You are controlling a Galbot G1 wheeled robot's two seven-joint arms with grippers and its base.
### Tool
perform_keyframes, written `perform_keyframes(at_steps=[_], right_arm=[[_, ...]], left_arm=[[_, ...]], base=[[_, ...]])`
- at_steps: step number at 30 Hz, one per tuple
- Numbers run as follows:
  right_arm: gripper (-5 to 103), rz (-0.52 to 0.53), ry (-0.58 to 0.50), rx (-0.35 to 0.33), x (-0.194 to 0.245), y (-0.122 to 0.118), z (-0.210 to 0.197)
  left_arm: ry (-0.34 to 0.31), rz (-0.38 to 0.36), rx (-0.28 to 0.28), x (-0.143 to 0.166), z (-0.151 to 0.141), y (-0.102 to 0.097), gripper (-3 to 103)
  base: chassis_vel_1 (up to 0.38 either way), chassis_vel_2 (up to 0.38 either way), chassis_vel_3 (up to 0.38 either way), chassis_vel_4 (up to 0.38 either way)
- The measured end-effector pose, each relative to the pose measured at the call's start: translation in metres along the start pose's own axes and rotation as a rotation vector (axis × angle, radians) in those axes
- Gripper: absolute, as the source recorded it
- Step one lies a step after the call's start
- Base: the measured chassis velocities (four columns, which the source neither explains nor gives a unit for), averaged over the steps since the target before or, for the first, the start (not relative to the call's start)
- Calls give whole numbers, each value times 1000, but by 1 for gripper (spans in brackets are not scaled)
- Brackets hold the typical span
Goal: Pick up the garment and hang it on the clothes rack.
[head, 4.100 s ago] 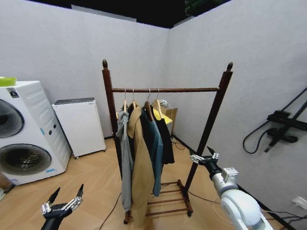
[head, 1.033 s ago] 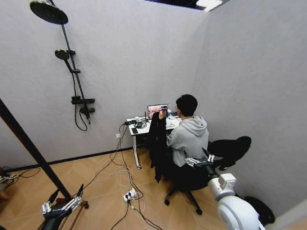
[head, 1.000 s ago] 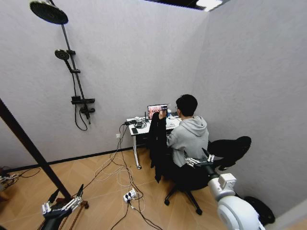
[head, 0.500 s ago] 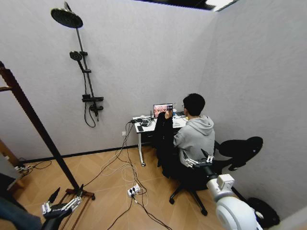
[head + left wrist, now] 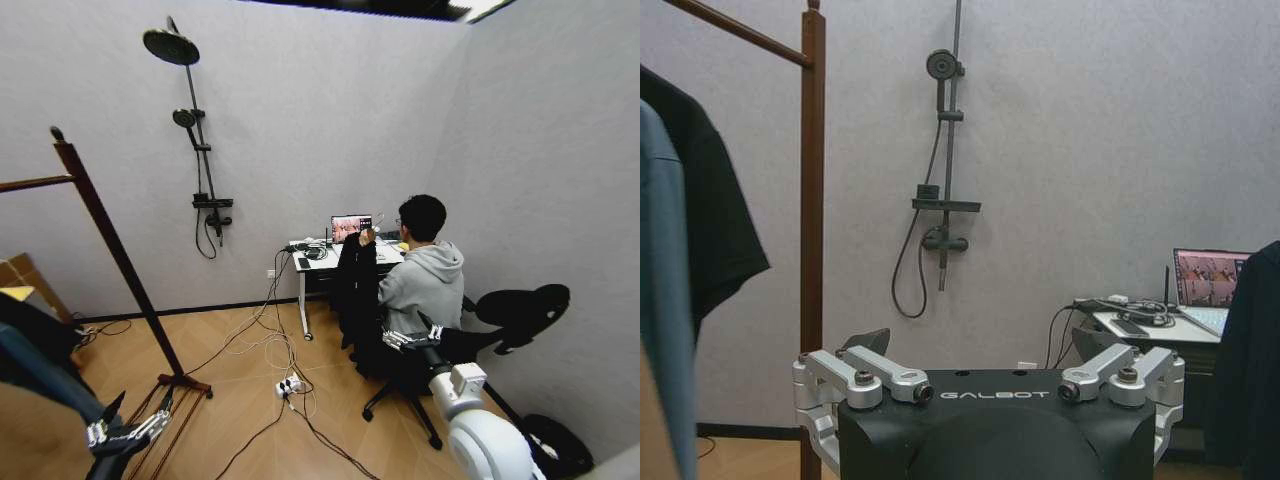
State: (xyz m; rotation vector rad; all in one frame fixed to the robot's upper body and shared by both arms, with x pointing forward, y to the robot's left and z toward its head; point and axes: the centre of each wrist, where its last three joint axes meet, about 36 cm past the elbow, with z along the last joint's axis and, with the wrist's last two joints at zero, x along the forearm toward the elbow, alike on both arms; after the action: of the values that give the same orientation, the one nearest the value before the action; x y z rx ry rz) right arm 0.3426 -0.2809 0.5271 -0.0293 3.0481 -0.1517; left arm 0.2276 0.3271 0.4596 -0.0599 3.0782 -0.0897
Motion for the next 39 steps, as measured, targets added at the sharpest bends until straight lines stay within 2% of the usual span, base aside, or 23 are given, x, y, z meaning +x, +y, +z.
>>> perform_keyframes(at_steps=[16,39], right_arm=[[100,-5,-4,4,-3,-3,3],[100,-33,-4,7,-4,8,3]], left_arm=[[0,0,0,0,0,0,100],[0,0,0,0,0,0,100]], base=[[210,-206,-208,209],[207,-186,-185,209]])
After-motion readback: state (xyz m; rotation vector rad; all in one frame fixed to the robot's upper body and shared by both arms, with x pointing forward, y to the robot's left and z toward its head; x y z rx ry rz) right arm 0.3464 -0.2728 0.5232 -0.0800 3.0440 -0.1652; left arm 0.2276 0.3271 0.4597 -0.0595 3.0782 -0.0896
